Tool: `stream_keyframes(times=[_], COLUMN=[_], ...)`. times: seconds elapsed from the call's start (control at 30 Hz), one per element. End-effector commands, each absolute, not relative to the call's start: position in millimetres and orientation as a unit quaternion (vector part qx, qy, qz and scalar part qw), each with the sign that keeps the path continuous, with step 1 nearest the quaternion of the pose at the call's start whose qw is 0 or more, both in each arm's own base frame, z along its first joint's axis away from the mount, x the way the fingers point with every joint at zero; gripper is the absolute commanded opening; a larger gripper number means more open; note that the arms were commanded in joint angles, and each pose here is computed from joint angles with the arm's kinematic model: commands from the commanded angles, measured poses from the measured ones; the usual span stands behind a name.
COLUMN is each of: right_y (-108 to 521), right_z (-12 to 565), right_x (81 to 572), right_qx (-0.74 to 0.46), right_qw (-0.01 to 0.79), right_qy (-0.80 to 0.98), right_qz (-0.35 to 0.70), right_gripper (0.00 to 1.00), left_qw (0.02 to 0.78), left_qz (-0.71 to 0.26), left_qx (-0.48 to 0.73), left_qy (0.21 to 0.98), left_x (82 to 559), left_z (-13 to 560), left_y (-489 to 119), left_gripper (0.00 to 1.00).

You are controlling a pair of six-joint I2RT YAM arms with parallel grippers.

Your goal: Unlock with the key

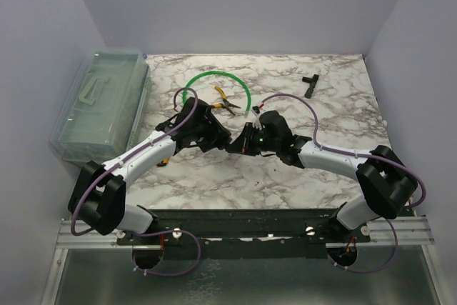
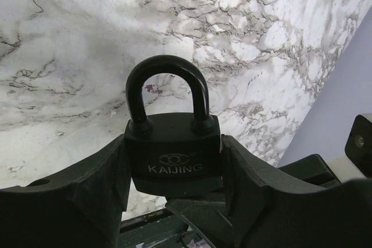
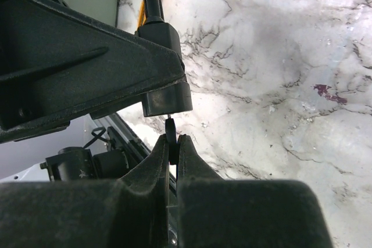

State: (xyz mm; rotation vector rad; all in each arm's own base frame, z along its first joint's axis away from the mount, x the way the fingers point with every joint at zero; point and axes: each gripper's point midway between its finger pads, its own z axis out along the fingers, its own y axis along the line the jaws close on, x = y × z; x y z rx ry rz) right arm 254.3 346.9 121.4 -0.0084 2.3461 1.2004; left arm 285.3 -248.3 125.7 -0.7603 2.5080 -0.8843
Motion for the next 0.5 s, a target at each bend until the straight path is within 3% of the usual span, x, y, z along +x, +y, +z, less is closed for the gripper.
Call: stream_keyframes(times=[0.0, 0.47], right_y=[351.0, 355.7], right_z=[146.7, 171.6], right_x=[277.0, 275.9], right_qx=[0.029, 0.03], right_qw=[0.293, 0.306], right_qy=[0.835, 0.808], right_qz=[0.465, 0.503], right_gripper=[0.0, 0.0], left_qw=[0.162, 0.19], left_qz=[-0.408, -0.439], left_qx=[-0.211, -0.19], left_qy=[0.873, 0.857], left_x=[258.2, 254.9], left_z=[167.8, 191.2], left_y=[-280.5, -279.3], left_gripper=[0.0, 0.0])
